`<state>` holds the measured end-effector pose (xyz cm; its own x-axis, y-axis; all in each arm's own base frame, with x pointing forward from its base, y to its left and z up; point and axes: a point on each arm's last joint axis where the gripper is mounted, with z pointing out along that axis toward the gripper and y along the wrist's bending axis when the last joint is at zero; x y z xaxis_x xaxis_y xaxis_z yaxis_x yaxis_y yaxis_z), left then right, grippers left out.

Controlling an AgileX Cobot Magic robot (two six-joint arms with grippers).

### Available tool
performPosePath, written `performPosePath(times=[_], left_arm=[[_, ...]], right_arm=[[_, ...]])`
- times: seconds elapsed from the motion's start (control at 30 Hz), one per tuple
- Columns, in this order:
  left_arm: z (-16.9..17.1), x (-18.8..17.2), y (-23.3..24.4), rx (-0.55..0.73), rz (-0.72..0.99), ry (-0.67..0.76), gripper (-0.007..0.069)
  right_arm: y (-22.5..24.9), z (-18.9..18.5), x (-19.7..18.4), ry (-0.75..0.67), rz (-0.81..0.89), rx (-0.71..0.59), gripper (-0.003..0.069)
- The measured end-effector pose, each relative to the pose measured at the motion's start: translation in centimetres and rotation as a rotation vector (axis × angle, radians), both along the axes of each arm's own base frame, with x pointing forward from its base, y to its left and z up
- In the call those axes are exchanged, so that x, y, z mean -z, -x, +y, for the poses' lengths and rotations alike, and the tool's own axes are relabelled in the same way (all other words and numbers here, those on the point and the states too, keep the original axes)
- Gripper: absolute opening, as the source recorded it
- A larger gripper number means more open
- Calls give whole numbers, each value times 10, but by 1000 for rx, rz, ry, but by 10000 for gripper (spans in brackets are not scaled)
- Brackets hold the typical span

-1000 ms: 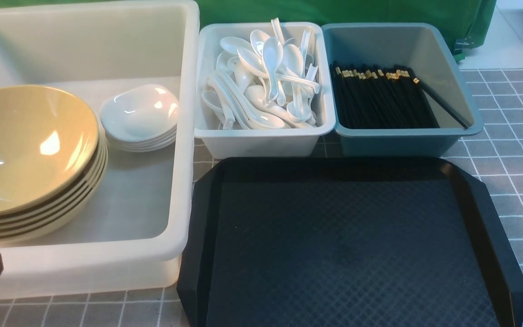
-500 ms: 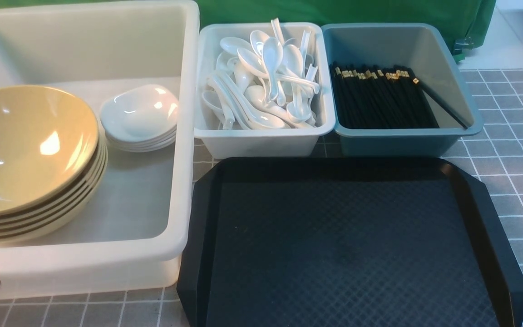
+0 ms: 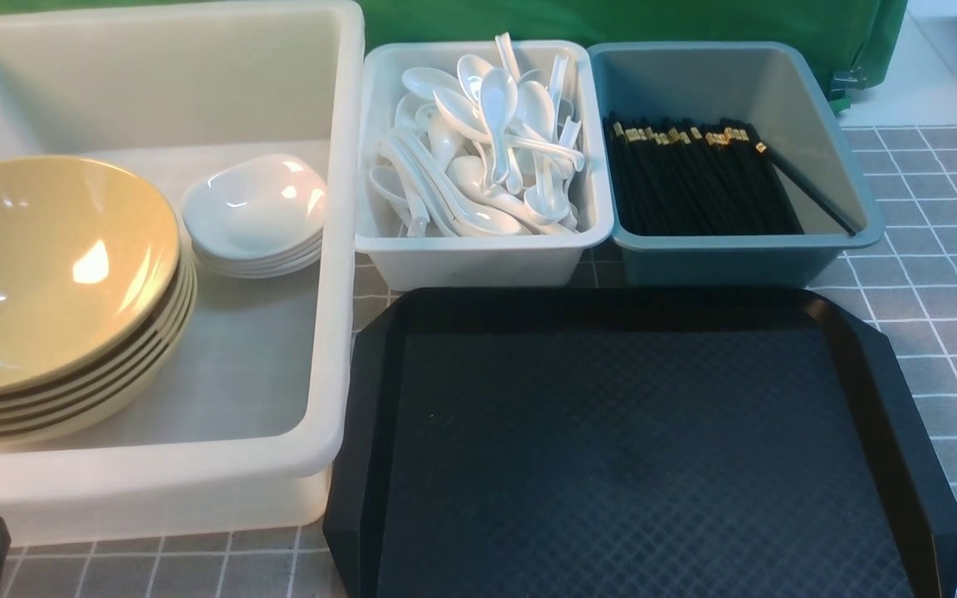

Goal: On grey table put chopsticks spoon bowls plates into blue grey white boxes.

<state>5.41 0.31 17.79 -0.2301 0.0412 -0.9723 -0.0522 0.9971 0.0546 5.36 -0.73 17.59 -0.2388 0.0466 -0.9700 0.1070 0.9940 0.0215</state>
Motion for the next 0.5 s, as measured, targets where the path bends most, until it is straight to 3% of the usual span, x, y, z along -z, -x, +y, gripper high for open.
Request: performPosePath(times=[0.5], left_arm=[[0,0,0,0,0,-1,-11]], right_arm=[[0,0,0,0,0,0,46]])
